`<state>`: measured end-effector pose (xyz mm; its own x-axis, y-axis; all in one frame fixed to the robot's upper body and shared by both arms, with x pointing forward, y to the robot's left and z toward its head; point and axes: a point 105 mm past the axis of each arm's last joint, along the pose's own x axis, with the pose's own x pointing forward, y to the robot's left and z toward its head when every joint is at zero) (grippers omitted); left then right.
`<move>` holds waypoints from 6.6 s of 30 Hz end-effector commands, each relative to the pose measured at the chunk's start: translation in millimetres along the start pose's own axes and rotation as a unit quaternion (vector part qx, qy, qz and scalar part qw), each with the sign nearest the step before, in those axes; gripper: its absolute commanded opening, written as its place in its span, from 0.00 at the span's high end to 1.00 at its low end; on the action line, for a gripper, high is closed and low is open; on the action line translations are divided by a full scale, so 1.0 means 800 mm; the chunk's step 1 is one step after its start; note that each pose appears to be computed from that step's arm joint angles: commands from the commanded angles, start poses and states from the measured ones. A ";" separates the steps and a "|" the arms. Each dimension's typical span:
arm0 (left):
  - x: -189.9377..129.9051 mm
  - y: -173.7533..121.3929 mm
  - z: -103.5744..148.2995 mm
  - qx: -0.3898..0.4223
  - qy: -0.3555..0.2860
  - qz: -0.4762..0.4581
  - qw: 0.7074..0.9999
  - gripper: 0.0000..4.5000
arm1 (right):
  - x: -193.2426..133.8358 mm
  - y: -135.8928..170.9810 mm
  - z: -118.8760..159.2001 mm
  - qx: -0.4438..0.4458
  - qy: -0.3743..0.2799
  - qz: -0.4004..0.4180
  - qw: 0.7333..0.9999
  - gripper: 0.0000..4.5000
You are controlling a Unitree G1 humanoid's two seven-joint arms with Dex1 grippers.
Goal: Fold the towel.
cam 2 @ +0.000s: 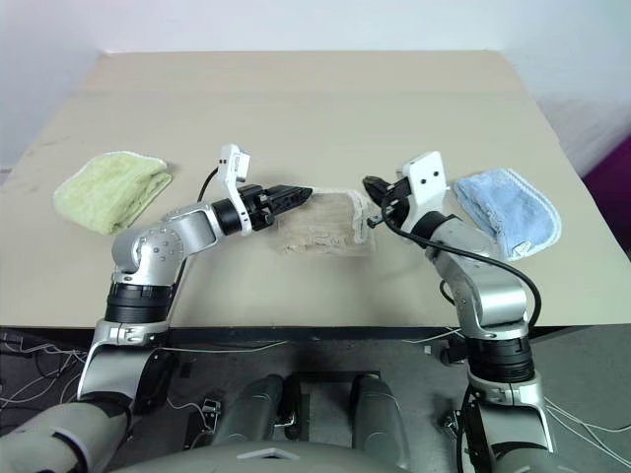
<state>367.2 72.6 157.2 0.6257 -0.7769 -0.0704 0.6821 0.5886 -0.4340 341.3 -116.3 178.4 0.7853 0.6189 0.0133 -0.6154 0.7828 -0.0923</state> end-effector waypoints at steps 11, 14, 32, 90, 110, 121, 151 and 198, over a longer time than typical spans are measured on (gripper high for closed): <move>0.015 0.020 -0.059 0.140 0.098 0.043 0.984 0.89 | 0.014 0.043 -0.080 0.038 0.100 0.049 0.993 1.00; 0.014 0.035 -0.084 0.165 0.133 0.058 0.976 0.89 | 0.012 0.041 -0.109 0.046 0.134 0.037 0.989 1.00; -0.040 0.025 0.029 0.044 -0.071 0.028 0.996 0.89 | -0.008 0.024 -0.019 0.020 0.018 0.037 0.999 1.00; -0.074 0.024 -0.032 0.180 0.003 0.009 0.984 0.90 | 0.011 0.017 -0.063 0.427 0.100 0.016 0.898 0.83; -0.046 0.013 -0.040 0.190 0.019 -0.035 0.981 0.90 | -0.130 -0.177 0.085 0.351 -0.178 -0.304 0.867 1.00; -0.031 0.008 -0.045 0.191 0.024 -0.059 0.979 0.90 | -0.215 -0.207 -0.027 0.450 -0.130 -0.481 0.741 1.00; -0.029 0.001 -0.058 0.189 0.031 -0.069 0.979 0.90 | -0.211 -0.204 -0.021 0.464 -0.156 -0.483 0.726 0.07; -0.083 0.076 -0.024 0.206 -0.035 0.139 0.968 0.90 | -0.021 -0.030 -0.048 -0.048 0.057 -0.082 0.994 0.00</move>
<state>360.2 156.7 99.2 0.8141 -0.5666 -0.1272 0.5671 0.8229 -0.0351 344.9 -151.4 131.8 0.8822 0.4547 -0.1225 -0.4697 0.8682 -0.1599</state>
